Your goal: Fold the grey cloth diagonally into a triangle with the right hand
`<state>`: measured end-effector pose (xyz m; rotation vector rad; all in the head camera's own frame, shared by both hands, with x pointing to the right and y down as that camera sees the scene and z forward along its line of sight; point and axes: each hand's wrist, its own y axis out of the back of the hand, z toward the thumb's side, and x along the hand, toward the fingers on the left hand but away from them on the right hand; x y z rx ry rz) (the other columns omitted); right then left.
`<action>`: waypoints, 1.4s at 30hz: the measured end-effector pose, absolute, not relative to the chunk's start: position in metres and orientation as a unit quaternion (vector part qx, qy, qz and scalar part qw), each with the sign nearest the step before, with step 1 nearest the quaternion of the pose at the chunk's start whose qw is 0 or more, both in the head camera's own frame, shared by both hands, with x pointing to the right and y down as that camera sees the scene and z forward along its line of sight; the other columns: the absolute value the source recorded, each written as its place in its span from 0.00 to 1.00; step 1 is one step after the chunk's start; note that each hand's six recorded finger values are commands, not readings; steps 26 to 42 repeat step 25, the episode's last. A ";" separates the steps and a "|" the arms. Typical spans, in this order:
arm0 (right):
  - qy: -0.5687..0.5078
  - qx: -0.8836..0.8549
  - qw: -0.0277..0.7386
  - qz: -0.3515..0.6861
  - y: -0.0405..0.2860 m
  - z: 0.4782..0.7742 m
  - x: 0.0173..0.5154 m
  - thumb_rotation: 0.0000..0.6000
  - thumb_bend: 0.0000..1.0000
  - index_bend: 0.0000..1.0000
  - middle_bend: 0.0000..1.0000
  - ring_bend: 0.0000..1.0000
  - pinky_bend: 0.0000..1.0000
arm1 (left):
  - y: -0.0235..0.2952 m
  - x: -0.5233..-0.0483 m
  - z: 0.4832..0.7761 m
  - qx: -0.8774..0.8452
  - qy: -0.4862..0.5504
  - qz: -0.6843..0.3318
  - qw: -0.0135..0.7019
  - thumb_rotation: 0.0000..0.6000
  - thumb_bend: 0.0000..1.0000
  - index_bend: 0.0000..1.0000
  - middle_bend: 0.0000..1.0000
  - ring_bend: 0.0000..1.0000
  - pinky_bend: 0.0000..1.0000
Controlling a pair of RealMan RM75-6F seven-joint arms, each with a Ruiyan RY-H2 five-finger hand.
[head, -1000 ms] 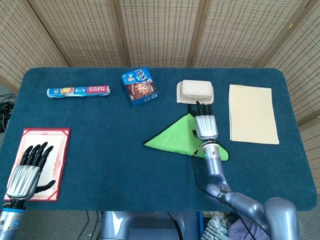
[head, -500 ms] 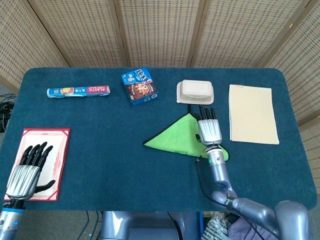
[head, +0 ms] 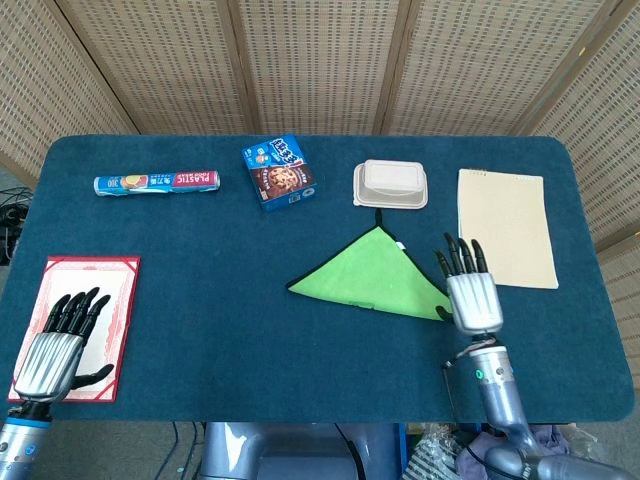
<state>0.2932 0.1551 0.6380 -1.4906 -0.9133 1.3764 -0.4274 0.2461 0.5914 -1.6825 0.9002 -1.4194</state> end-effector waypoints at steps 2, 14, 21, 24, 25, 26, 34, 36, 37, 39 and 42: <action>-0.378 -0.590 0.446 0.557 0.164 0.625 0.310 1.00 0.01 0.09 0.00 0.00 0.00 | 0.246 -0.427 0.589 -0.656 0.354 -0.551 0.375 1.00 0.13 0.00 0.00 0.00 0.00; -0.366 -0.569 0.449 0.584 0.227 0.583 0.382 1.00 0.00 0.08 0.00 0.00 0.00 | 0.251 -0.424 0.583 -0.656 0.354 -0.546 0.381 1.00 0.13 0.00 0.00 0.00 0.00; -0.366 -0.557 0.443 0.600 0.254 0.575 0.414 1.00 0.00 0.08 0.00 0.00 0.00 | 0.250 -0.427 0.586 -0.651 0.353 -0.553 0.381 1.00 0.13 0.00 0.00 0.00 0.00; -0.360 -0.558 0.438 0.606 0.260 0.580 0.420 1.00 0.00 0.08 0.00 0.00 0.00 | 0.250 -0.428 0.587 -0.649 0.352 -0.556 0.382 1.00 0.13 0.00 0.00 0.00 0.00; -0.358 -0.558 0.437 0.608 0.261 0.582 0.420 1.00 0.00 0.08 0.00 0.00 0.00 | 0.250 -0.428 0.587 -0.648 0.353 -0.556 0.383 1.00 0.13 0.00 0.00 0.00 0.00; -0.358 -0.558 0.437 0.608 0.261 0.582 0.420 1.00 0.00 0.08 0.00 0.00 0.00 | 0.250 -0.428 0.587 -0.648 0.353 -0.556 0.383 1.00 0.13 0.00 0.00 0.00 0.00; -0.358 -0.558 0.437 0.608 0.261 0.582 0.420 1.00 0.00 0.08 0.00 0.00 0.00 | 0.250 -0.428 0.587 -0.648 0.353 -0.556 0.383 1.00 0.13 0.00 0.00 0.00 0.00; -0.358 -0.558 0.437 0.608 0.261 0.582 0.420 1.00 0.00 0.08 0.00 0.00 0.00 | 0.250 -0.428 0.587 -0.648 0.353 -0.556 0.383 1.00 0.13 0.00 0.00 0.00 0.00; -0.358 -0.558 0.437 0.608 0.261 0.582 0.420 1.00 0.00 0.08 0.00 0.00 0.00 | 0.250 -0.428 0.587 -0.648 0.353 -0.556 0.383 1.00 0.13 0.00 0.00 0.00 0.00; -0.358 -0.558 0.437 0.608 0.261 0.582 0.420 1.00 0.00 0.08 0.00 0.00 0.00 | 0.250 -0.428 0.587 -0.648 0.353 -0.556 0.383 1.00 0.13 0.00 0.00 0.00 0.00; -0.358 -0.558 0.437 0.608 0.261 0.582 0.420 1.00 0.00 0.08 0.00 0.00 0.00 | 0.250 -0.428 0.587 -0.648 0.353 -0.556 0.383 1.00 0.13 0.00 0.00 0.00 0.00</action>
